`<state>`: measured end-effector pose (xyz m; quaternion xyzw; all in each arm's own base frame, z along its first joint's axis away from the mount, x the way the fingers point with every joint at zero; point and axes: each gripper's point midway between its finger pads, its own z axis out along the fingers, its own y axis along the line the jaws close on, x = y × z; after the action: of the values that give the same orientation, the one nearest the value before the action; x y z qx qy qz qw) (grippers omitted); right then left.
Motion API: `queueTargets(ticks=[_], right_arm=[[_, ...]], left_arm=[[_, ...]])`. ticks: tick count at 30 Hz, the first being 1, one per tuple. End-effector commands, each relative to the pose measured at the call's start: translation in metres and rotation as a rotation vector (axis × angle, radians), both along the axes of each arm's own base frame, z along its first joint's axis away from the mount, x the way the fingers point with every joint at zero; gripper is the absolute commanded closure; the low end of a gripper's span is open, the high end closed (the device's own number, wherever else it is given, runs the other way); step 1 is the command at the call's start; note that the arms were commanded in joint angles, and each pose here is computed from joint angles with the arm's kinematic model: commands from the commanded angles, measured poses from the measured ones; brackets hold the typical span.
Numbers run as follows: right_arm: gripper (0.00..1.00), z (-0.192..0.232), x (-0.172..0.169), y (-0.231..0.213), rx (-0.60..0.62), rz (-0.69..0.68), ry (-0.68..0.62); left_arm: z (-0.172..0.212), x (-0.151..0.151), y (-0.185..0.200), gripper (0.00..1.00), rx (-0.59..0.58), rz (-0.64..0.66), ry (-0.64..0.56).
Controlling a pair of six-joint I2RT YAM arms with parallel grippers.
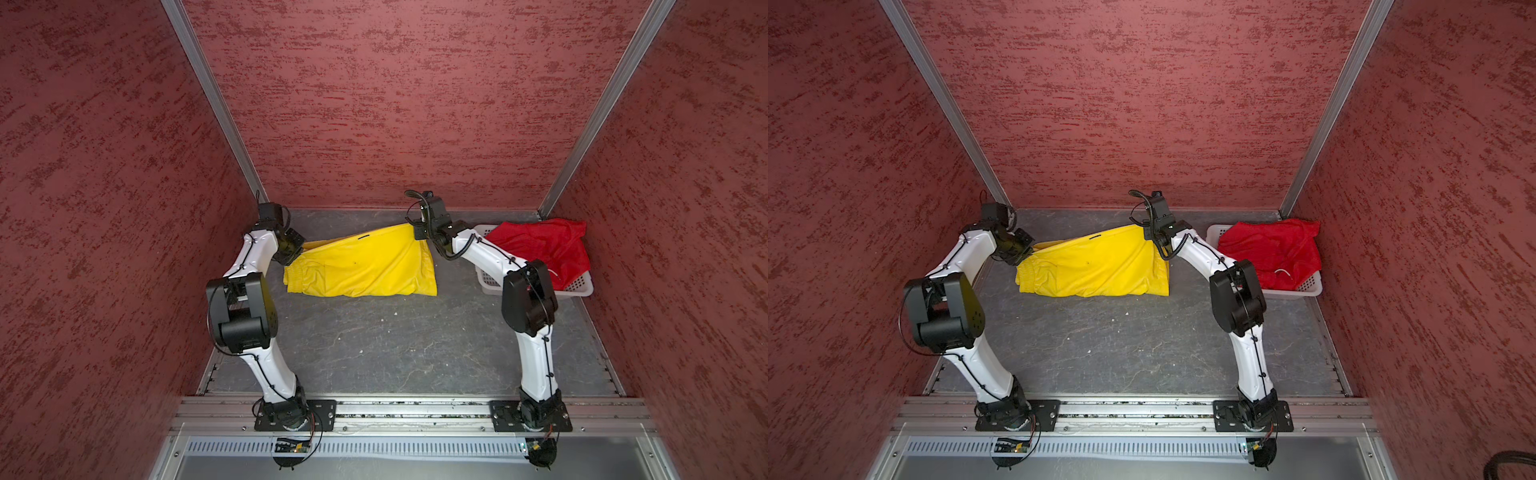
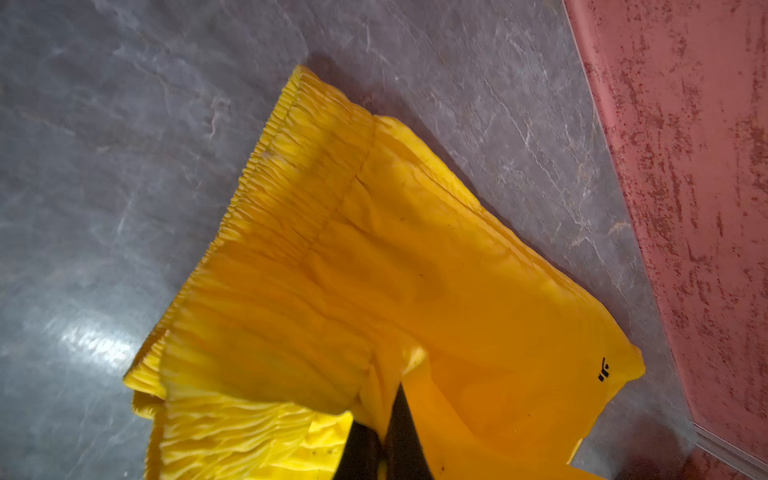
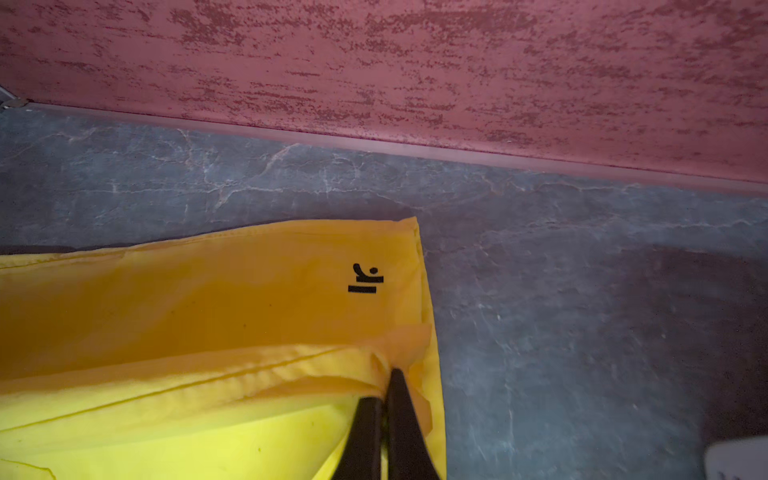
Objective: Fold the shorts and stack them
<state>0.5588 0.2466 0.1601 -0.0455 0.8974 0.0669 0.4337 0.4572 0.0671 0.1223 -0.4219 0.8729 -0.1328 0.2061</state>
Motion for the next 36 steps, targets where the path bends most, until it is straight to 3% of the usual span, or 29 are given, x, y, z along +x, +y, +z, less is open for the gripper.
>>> queueTargets(ticks=[1,7,14,18,23,29,36], right_arm=[[1.0,-0.015,0.039,-0.043,-0.074,-0.138,-0.029],[1.0,-0.066,0.061,-0.033,-0.071,-0.143,0.041],[1.0,-0.093,0.071,-0.039,-0.069,-0.16,0.077],[1.0,-0.108,0.059,-0.042,-0.052,-0.17,0.145],[1.0,-0.114,0.015,-0.047,0.04,-0.183,0.205],[1.0,-0.073,-0.044,-0.072,0.125,-0.245,0.164],[1.0,0.025,-0.062,-0.095,0.13,-0.283,0.017]], left_arm=[[-0.02,0.006,0.037,1.0,0.112,0.083,0.06],[-0.025,0.034,0.025,1.0,0.205,0.03,0.086],[-0.03,0.049,0.02,1.0,0.296,-0.001,0.108],[-0.036,0.05,0.008,1.0,0.313,-0.032,0.134],[-0.037,0.045,-0.017,1.0,0.349,-0.098,0.142],[-0.031,0.022,-0.029,1.0,0.359,-0.128,0.132],[-0.004,0.008,-0.029,1.0,0.374,-0.127,0.077]])
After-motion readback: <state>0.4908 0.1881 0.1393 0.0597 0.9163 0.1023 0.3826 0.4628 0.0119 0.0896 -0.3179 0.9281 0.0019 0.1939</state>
